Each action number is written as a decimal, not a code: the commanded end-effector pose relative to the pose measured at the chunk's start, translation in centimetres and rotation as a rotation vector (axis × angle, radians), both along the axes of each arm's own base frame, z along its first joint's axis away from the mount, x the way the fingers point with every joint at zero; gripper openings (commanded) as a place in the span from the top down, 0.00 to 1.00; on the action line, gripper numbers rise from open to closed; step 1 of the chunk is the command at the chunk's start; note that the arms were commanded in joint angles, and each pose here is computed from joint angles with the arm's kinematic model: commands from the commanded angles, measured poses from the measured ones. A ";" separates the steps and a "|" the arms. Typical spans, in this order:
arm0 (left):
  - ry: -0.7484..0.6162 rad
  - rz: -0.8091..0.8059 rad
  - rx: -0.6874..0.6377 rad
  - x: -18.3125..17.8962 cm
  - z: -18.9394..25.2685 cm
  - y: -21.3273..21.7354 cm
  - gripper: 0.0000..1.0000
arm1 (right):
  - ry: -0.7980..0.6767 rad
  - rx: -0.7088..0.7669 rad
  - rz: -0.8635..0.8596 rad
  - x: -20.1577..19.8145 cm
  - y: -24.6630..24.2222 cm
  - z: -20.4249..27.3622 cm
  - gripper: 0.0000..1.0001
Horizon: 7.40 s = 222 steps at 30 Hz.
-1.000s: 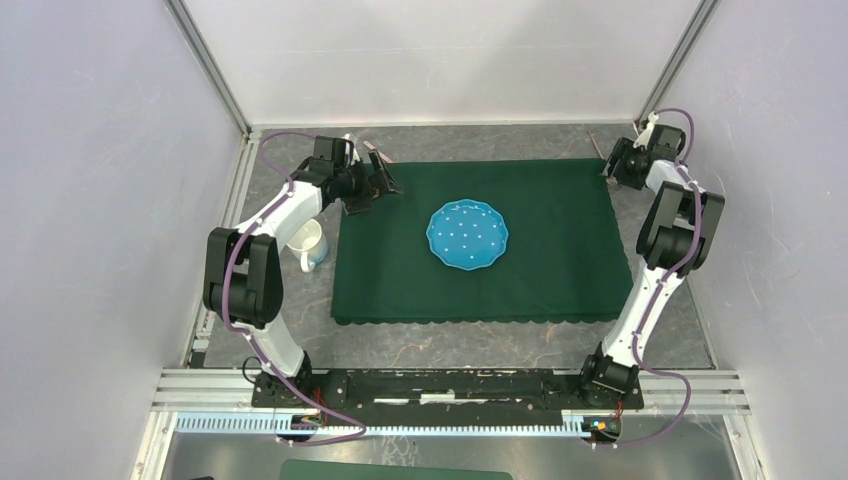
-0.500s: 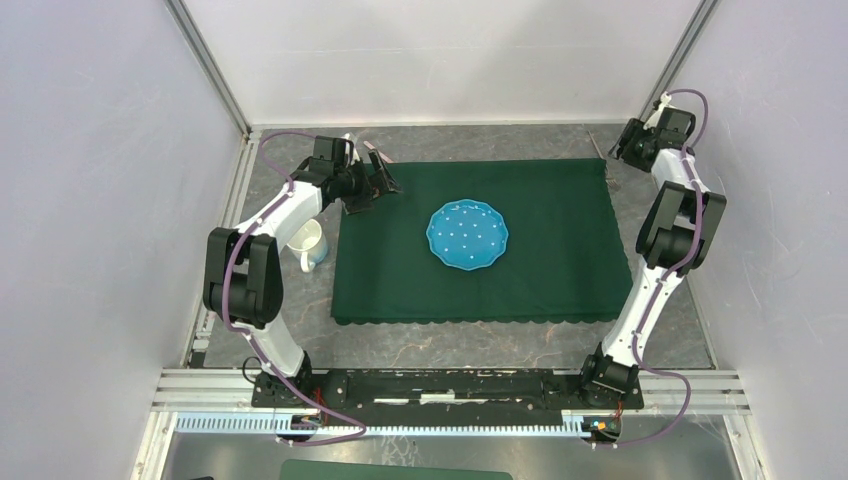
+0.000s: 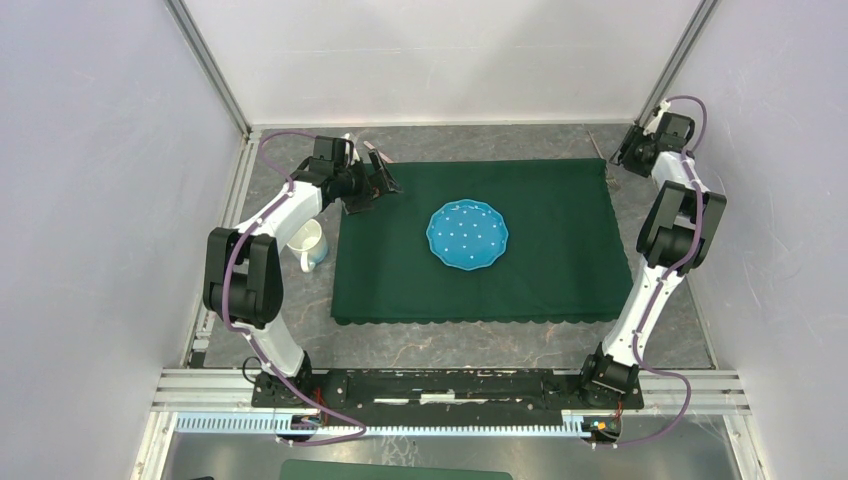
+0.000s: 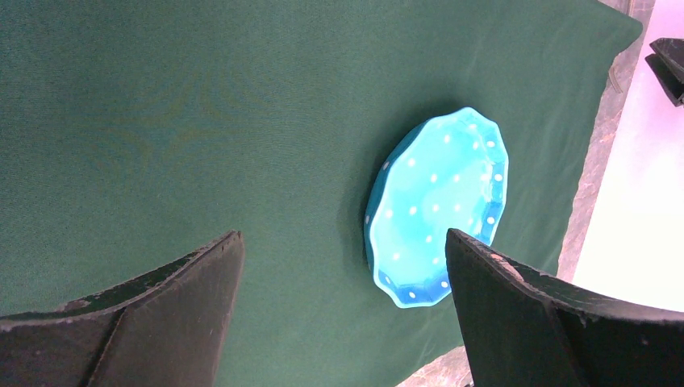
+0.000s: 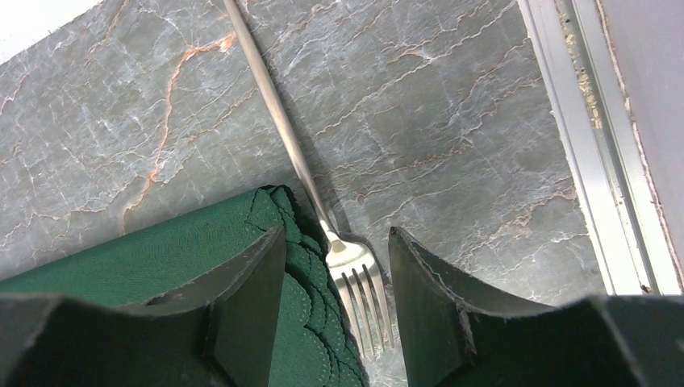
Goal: Set the dinner table for one person
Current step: Pick up the fork from the corner of the board, then place the fork on the napkin.
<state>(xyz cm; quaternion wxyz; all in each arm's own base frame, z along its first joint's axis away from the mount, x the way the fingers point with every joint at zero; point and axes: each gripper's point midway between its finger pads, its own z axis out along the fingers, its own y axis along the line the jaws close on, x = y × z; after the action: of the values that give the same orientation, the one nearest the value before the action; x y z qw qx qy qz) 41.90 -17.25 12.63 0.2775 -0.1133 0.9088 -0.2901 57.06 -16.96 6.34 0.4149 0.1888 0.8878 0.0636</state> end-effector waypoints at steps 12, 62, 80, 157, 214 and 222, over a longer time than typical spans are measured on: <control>-0.044 0.012 -0.031 1.0 1.2 -0.5 0.00 | 0.054 -0.031 0.032 -0.9 0.4 -1.8 0.44; -0.021 0.003 -0.025 1.2 0.3 -0.6 0.00 | 0.246 -0.223 -0.027 -4.8 -1.5 -5.5 0.58; -0.014 0.008 -0.020 1.0 0.1 -0.5 0.00 | 0.010 -0.165 -0.047 1.8 -1.7 1.6 0.58; -0.110 -0.047 -0.089 3.9 3.6 -0.4 0.00 | -0.093 0.318 0.715 -12.3 36.8 13.1 1.00; -0.232 -0.134 -0.129 -1.1 5.2 4.9 0.00 | 0.153 0.124 1.063 -23.9 58.2 3.5 0.27; -0.315 -0.343 -0.087 0.1 6.5 4.1 0.00 | 0.079 0.166 0.925 -21.4 53.8 8.6 0.26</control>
<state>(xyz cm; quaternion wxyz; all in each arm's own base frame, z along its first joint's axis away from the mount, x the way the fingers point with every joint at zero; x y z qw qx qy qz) 41.11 -12.62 16.73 0.3262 -0.0237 0.8662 -0.3778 33.07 39.53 8.69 0.2264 -0.2340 0.8983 0.2949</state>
